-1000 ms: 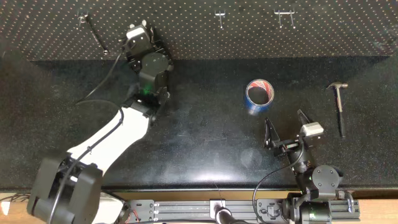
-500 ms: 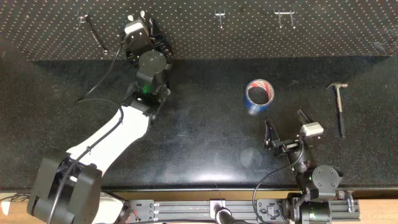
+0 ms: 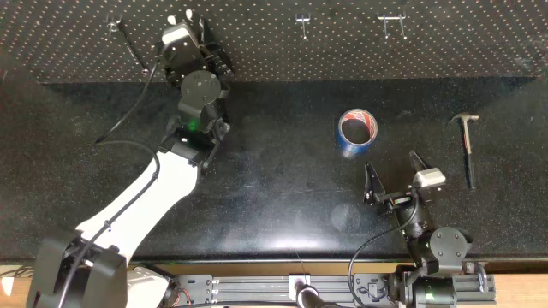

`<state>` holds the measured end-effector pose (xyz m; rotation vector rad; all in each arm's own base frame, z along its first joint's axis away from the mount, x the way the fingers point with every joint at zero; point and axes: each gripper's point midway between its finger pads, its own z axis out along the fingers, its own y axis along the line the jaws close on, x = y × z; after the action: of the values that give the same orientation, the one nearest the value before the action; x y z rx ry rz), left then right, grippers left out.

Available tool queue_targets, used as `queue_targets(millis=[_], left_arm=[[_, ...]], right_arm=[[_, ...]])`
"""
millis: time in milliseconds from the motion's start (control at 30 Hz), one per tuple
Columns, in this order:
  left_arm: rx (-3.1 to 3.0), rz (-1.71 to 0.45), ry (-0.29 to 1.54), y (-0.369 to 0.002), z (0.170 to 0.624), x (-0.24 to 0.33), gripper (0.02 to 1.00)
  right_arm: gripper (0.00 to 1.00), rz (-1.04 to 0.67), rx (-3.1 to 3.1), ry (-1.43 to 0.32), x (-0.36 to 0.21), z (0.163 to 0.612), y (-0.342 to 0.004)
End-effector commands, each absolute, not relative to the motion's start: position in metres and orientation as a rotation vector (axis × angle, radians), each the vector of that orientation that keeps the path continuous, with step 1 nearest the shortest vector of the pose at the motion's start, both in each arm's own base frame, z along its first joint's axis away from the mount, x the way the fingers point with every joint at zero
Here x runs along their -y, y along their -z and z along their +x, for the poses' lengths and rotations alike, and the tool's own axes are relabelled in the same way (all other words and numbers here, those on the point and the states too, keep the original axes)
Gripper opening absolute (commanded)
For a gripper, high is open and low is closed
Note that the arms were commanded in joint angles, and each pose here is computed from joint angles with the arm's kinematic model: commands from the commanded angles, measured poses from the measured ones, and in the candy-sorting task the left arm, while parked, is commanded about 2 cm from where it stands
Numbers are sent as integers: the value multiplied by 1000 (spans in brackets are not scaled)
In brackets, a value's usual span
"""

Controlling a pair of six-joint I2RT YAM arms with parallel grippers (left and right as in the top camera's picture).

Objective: Place Tools Onto Pegboard

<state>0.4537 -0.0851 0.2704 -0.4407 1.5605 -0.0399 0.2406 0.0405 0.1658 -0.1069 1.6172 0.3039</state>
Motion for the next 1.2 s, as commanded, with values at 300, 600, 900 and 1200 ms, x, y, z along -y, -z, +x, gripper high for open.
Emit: queue_targets(millis=[300, 600, 900, 1200], left_arm=[[-1466, -430, -34, -270, 474, 83, 29], [-1522, -407, -60, -233, 477, 81, 29], [-1526, -402, -51, -224, 483, 80, 27], [-1543, -388, -49, -224, 482, 83, 29]], right_arm=[[976, -109, -1616, -301, -40, 241, -164], [976, -109, -1616, -301, -40, 241, -164], [976, -109, -1616, -301, -40, 241, -164], [976, -109, -1616, -301, -40, 241, -164]])
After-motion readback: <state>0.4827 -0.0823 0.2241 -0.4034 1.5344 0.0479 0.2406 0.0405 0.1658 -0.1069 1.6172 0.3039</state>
